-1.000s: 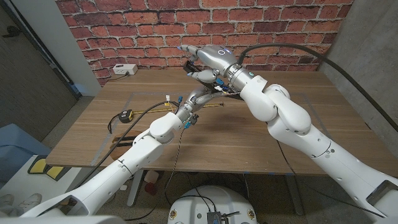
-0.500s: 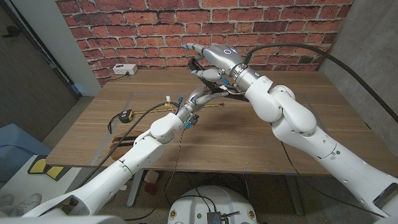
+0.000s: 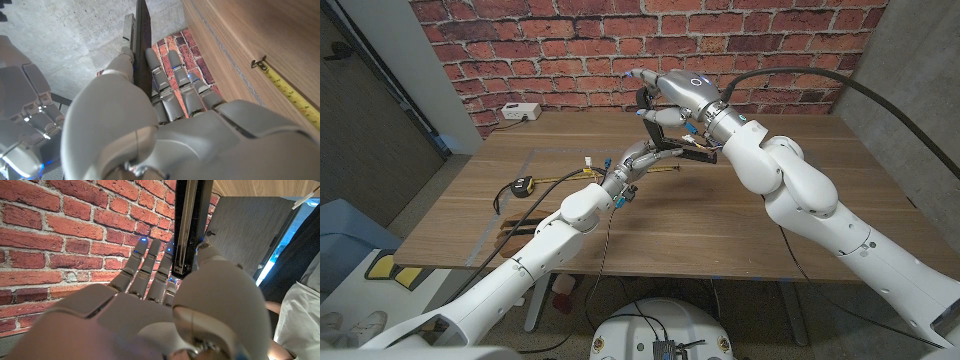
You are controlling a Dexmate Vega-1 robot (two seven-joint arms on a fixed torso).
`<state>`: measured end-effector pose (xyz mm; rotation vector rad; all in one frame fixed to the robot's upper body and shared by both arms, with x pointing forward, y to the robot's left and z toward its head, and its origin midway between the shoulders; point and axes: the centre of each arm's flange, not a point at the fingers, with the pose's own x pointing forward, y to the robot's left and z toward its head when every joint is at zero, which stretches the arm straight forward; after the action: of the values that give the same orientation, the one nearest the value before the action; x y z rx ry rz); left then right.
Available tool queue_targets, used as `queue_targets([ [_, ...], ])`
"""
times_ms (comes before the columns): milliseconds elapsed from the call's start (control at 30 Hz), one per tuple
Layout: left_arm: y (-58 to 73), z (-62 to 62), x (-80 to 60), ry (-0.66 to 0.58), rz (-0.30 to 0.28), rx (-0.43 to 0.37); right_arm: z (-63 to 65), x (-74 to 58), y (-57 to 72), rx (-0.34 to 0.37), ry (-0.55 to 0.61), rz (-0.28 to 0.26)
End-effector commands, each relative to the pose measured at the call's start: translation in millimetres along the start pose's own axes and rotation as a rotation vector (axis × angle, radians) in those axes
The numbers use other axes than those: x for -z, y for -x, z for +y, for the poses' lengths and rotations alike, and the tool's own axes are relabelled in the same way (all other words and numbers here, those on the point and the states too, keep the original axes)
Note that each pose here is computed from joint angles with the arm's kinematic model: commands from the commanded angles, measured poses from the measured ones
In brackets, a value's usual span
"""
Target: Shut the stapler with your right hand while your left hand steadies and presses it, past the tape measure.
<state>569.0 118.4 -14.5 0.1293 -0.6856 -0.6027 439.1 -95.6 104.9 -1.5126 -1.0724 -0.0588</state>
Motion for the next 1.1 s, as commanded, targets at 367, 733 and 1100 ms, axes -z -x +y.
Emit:
queue_targets([
  [367, 1.3, 4.6, -3.9, 0.022, -0.048, -0.001, -10.6, 14.4, 13.6, 0.003, -0.037, 0.021],
  [733, 2.9, 3.2, -2.4, 0.052, -0.056, 0.015, -12.4, 19.3, 21.6, -0.010, -0.046, 0.021],
  [1100, 4.5, 1.2, -3.1, 0.060, -0.060, 0.015, -14.6, 22.1, 27.5, -0.030, -0.031, 0.019],
])
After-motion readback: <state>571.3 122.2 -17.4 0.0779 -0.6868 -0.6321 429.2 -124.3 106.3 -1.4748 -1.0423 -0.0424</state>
